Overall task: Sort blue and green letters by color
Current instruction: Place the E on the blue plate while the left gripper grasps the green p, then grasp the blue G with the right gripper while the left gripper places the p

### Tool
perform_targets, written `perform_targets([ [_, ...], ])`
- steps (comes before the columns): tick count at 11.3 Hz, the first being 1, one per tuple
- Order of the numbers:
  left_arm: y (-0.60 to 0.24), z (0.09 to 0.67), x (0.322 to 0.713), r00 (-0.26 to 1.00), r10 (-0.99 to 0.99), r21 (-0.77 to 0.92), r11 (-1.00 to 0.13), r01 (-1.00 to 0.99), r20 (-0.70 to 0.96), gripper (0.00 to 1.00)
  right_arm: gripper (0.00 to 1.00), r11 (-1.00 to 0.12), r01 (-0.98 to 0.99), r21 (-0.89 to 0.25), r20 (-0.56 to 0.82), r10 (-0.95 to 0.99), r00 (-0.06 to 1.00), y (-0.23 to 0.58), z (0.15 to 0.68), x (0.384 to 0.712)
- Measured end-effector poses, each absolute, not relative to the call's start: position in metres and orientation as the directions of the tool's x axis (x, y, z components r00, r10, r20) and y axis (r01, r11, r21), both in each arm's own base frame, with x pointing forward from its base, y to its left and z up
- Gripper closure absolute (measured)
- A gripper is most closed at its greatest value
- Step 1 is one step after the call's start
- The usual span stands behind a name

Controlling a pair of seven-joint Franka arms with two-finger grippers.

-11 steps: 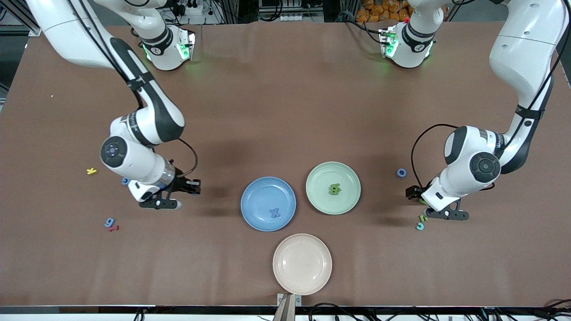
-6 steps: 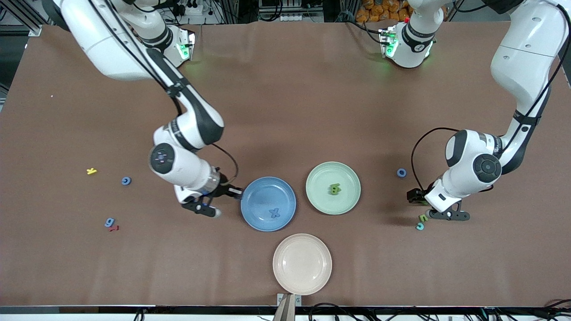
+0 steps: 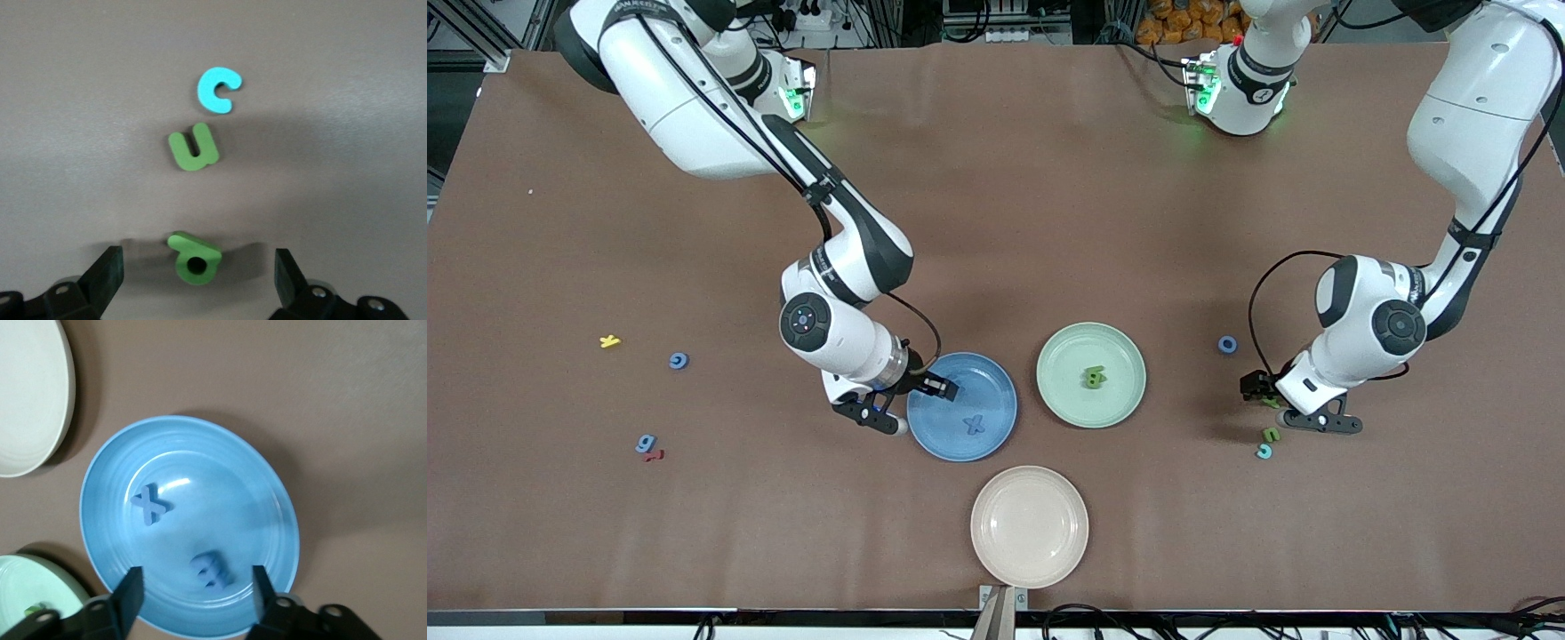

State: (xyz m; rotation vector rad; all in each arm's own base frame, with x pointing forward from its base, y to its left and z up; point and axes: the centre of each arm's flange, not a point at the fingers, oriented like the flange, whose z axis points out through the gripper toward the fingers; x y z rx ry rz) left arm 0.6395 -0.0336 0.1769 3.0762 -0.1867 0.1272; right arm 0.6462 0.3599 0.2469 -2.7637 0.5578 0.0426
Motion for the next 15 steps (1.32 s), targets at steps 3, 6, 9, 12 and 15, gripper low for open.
perform_targets([
  [3, -0.026, 0.173, 0.637, 0.989, -0.117, 0.051, -0.991, -0.122, 0.094, 0.19, 0.0, -0.906, -0.344, -0.247, -0.032, -0.347, 0.937, 0.32, 0.239, 0.664],
  [6, -0.027, 0.178, 0.638, 0.987, -0.123, 0.046, -0.991, -0.129, 0.104, 0.56, 0.0, -0.959, -0.242, -0.146, 0.022, -0.247, 0.969, 0.232, 0.227, 0.679],
  [9, -0.032, 0.18, 0.638, 0.985, -0.132, 0.045, -0.99, -0.137, 0.107, 0.64, 0.0, -0.987, -0.144, -0.073, 0.04, -0.147, 0.988, 0.11, 0.243, 0.676],
  [12, -0.046, 0.186, 0.641, 0.982, -0.144, 0.044, -0.988, -0.15, 0.119, 0.64, 0.0, -0.998, -0.047, -0.042, 0.019, -0.048, 0.999, -0.022, 0.244, 0.66],
  [15, -0.094, 0.208, 0.647, 0.99, -0.092, 0.038, -0.995, -0.097, 0.109, 0.7, 0.0, -1.0, 0.012, -0.025, -0.004, 0.013, 1.0, -0.061, 0.219, 0.638],
])
